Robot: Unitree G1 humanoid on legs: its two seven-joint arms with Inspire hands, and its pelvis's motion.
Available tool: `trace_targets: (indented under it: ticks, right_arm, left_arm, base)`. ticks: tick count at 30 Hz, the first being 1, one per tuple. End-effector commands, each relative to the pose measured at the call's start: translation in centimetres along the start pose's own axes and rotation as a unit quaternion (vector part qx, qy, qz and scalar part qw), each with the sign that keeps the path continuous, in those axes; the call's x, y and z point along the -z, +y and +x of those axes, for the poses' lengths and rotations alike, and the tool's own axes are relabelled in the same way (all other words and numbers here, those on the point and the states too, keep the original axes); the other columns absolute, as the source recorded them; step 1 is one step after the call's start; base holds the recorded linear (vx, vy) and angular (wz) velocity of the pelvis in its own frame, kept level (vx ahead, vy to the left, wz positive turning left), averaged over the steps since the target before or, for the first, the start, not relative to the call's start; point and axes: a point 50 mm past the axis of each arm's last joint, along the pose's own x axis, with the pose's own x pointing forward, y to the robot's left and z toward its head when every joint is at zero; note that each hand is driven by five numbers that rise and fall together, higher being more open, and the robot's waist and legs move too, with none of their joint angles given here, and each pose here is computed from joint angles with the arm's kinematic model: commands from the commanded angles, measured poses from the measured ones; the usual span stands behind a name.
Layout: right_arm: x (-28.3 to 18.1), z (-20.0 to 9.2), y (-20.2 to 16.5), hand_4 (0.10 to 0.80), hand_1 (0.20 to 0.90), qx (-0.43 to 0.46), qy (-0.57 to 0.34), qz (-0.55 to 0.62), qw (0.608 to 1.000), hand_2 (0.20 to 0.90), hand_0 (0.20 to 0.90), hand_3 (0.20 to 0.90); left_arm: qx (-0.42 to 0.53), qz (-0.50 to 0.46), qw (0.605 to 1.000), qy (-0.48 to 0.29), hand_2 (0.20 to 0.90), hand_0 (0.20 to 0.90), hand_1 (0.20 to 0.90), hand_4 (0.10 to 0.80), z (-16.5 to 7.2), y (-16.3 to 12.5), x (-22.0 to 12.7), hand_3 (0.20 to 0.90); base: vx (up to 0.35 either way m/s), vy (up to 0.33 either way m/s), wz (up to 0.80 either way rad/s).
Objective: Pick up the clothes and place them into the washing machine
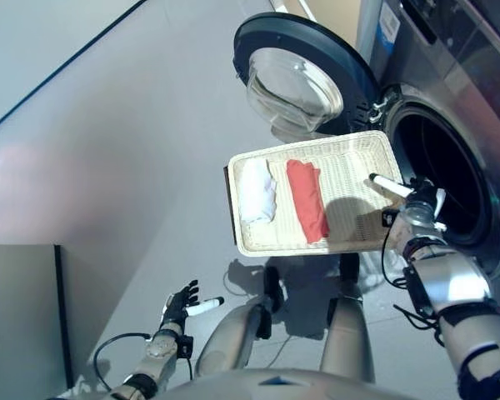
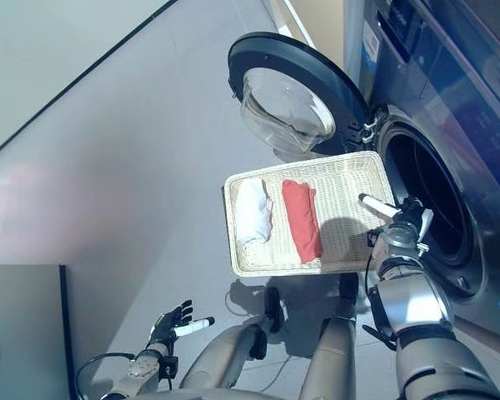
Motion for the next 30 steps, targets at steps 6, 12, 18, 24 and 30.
trace_targets:
  ticks: [6,12,18,24,30]
  right_arm:
    - [-3.7,-1.9,5.4,0.8,0.9,-0.064,-0.119,-0.151,0.979,0.9,0.9,0.9]
    - [-3.3,-2.9,6.6,0.8,0.9,-0.021,-0.198,-0.252,0.947,0.9,0.9,0.9]
    - [-4.3,-3.0,6.7,0.8,0.9,0.014,-0.211,-0.27,0.939,0.9,0.9,0.9]
    - [-4.3,-3.0,6.6,0.8,0.9,0.021,-0.2,-0.273,0.941,0.9,0.9,0.9]
    - [-5.4,-2.5,5.3,0.8,0.9,0.066,-0.191,-0.267,0.942,0.9,0.9,0.9]
  left_arm:
    - [-0.133,0.016,0.991,-0.031,0.9,0.9,0.9,0.8,0.0,7.1,-1.6,0.9]
    - [-0.177,-0.005,0.98,-0.088,0.9,0.9,0.9,0.8,0.4,7.8,-4.3,0.9]
    - [-0.174,-0.011,0.977,-0.118,0.9,0.9,0.9,0.8,0.6,6.9,-5.7,0.9]
    - [-0.17,-0.006,0.98,-0.105,0.9,0.9,0.9,0.8,0.6,6.6,-5.2,0.9]
    - [-0.18,-0.01,0.977,-0.115,0.9,0.9,0.9,0.8,0.5,7.0,-5.6,0.9]
  base:
    - [0.026,-0.06,0.23]
    - [0.024,-0.032,0.19]
    - [0.035,0.0,0.13]
    - [0.028,0.02,0.16]
    - [0.011,0.02,0.11]
